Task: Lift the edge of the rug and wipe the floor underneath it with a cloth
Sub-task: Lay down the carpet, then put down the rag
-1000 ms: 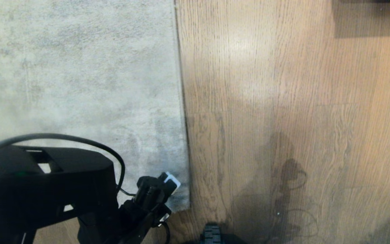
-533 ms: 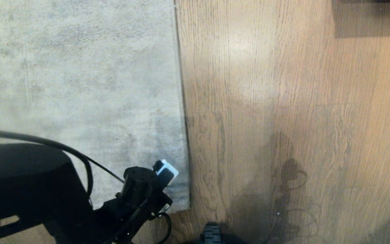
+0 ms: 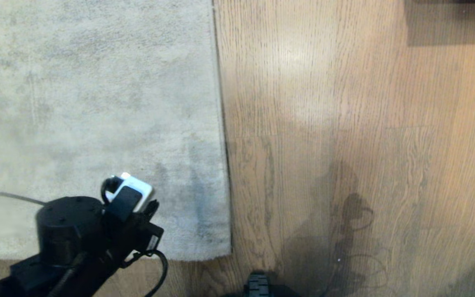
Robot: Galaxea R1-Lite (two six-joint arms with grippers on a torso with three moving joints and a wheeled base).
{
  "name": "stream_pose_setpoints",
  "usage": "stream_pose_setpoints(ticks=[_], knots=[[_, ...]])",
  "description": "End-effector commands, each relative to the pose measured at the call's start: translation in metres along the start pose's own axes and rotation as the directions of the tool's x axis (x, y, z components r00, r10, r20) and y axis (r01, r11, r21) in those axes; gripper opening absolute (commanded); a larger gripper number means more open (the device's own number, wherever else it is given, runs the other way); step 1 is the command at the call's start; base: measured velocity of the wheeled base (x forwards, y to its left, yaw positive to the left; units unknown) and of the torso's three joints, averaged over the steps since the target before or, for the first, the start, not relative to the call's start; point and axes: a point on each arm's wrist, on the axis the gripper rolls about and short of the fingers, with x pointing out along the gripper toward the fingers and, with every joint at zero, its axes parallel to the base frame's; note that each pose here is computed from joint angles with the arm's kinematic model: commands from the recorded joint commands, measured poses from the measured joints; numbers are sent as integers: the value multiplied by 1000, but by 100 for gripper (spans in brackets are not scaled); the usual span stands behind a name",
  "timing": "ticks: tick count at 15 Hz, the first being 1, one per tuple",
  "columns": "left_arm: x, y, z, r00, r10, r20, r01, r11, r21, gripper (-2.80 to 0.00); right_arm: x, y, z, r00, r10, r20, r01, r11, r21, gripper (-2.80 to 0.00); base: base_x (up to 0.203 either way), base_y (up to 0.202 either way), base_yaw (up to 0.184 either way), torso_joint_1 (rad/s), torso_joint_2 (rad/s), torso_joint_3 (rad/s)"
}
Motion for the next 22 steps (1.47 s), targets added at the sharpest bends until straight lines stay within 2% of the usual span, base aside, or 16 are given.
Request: stream_pose_setpoints(ticks=[1, 5, 9, 12, 15, 19, 22], knots=[[-33, 28, 6, 991, 93, 99, -86, 994, -70, -280, 0, 0, 0, 1000, 1, -1, -1, 1000, 0, -280, 0, 0, 0, 0, 0, 0], [-69, 45, -10, 981, 163, 110, -152, 983, -103, -280, 0, 0, 0, 1000, 1, -1, -1, 1000, -1, -280, 0, 0, 0, 0, 0, 0], [-93, 59, -31, 970, 228, 79, -217, 968, -126, -280, 0, 0, 0, 1000, 1, -1, -1, 1000, 0, -280, 0, 0, 0, 0, 0, 0], [-109, 65, -43, 974, 222, 52, -213, 967, -139, -280, 0, 0, 0, 1000, 1, -1, -1, 1000, 0, -280, 0, 0, 0, 0, 0, 0], [-131, 64, -58, 972, 234, 13, -229, 961, -153, -280, 0, 0, 0, 1000, 1, -1, -1, 1000, 0, -280, 0, 0, 0, 0, 0, 0], [-159, 52, -84, 977, 210, -35, -213, 964, -160, -280, 0, 0, 0, 1000, 1, -1, -1, 1000, 0, -280, 0, 0, 0, 0, 0, 0], [-172, 44, -97, 982, 191, -7, -188, 962, -198, -280, 0, 0, 0, 1000, 1, -1, -1, 1000, 0, -280, 0, 0, 0, 0, 0, 0]])
